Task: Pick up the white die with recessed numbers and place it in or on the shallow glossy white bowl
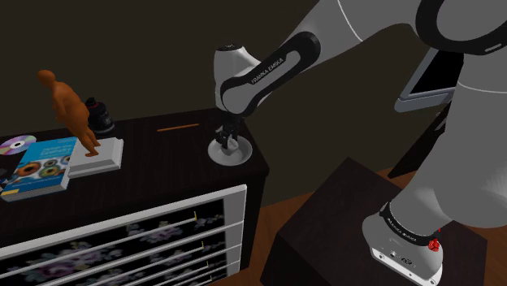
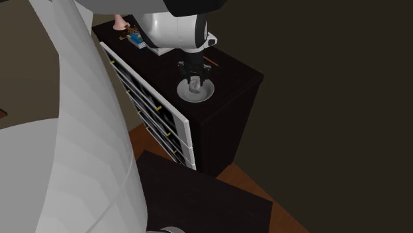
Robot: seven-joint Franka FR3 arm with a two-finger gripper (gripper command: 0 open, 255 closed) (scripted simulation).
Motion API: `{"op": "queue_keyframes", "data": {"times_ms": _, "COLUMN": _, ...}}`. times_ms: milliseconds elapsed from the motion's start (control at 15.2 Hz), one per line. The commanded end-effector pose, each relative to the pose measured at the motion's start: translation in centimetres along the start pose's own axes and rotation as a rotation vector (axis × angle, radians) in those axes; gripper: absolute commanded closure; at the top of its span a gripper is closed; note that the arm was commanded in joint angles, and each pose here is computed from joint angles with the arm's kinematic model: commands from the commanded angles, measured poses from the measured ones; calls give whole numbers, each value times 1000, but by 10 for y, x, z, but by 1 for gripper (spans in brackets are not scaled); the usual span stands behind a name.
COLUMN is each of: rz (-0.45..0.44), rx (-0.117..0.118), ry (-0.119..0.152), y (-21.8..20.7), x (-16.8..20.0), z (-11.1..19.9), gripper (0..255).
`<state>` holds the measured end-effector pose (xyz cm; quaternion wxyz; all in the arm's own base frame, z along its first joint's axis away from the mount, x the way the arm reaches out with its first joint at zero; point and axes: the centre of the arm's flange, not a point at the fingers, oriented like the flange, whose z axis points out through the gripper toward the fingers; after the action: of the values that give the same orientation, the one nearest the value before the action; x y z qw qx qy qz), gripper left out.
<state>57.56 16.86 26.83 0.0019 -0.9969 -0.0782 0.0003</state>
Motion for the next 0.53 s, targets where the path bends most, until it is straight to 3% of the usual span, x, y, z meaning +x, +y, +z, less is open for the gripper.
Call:
{"op": "queue_keyframes", "data": {"times_ms": 0, "rz": 0, "rx": 0, "ry": 0, "y": 0, "x": 0, "z": 0, "gripper": 255}}
{"op": "queue_keyframes", "data": {"times_ms": 66, "rz": 0, "rx": 0, "ry": 0, "y": 0, "x": 0, "z": 0, "gripper": 255}}
{"op": "queue_keyframes", "data": {"times_ms": 132, "rz": 0, "rx": 0, "ry": 0, "y": 0, "x": 0, "z": 0, "gripper": 0}}
{"op": "queue_keyframes", "data": {"times_ms": 462, "rz": 0, "rx": 0, "ry": 0, "y": 0, "x": 0, "z": 0, "gripper": 0}}
